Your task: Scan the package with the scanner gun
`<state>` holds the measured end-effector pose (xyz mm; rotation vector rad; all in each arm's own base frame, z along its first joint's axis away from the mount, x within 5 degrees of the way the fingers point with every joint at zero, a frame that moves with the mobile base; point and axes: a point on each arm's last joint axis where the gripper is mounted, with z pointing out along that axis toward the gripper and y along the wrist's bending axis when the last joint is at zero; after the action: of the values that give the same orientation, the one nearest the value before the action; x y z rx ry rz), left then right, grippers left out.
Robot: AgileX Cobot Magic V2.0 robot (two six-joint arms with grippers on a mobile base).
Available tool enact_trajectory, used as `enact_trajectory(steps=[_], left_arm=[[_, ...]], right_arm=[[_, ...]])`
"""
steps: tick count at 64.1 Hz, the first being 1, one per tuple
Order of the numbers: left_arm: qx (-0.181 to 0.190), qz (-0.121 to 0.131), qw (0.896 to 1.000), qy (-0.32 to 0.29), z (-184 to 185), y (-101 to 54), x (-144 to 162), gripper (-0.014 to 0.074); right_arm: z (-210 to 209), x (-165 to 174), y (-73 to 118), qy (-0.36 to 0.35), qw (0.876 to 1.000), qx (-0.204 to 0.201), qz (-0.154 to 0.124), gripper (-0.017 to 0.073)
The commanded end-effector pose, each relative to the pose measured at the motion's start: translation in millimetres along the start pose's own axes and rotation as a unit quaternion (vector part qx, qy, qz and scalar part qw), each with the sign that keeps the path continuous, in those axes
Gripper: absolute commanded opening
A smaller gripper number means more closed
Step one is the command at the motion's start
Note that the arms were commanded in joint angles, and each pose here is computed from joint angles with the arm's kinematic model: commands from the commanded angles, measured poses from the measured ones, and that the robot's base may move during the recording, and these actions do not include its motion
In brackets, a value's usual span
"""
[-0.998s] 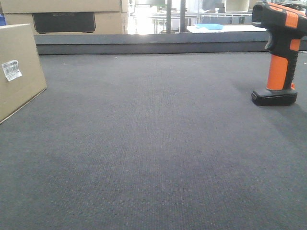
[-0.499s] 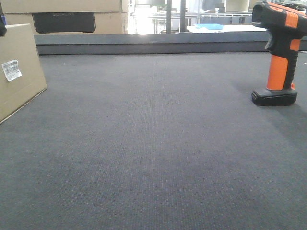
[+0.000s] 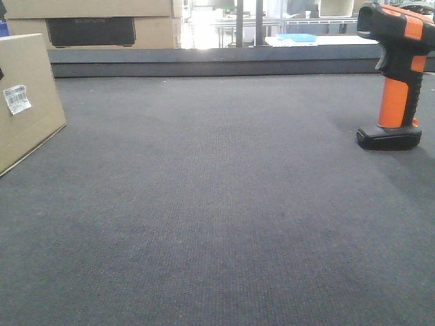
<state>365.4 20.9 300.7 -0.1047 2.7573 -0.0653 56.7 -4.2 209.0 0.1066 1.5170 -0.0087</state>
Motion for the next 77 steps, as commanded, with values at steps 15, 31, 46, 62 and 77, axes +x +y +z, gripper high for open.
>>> enact_trajectory(steps=[15, 31, 46, 62, 77], left_arm=[[0.106, -0.038, 0.994, -0.009, -23, -26.4, -7, -0.0111], [0.182, -0.071, 0.980, -0.045, -35, -108.4, -4, -0.0111], [0.223, -0.072, 0.970, -0.062, -35, -172.7, 9, -0.0111], [0.206, -0.057, 0.976, -0.043, -19, -185.7, 24, -0.0111], [0.200, -0.059, 0.977, -0.033, -11, -184.2, 29, -0.0111]], right_arm=[[0, -3, -0.1, -0.015, 1.000, 0.001, -0.004, -0.0165], [0, -3, -0.1, -0.015, 1.000, 0.001, -0.004, -0.0165], [0, -3, -0.1, -0.015, 1.000, 0.001, -0.004, -0.0165], [0, -3, -0.1, -0.015, 1.000, 0.001, -0.004, -0.0165], [-3, -22, 0.0, -0.119, 0.993, 0.001, 0.001, -0.0165]])
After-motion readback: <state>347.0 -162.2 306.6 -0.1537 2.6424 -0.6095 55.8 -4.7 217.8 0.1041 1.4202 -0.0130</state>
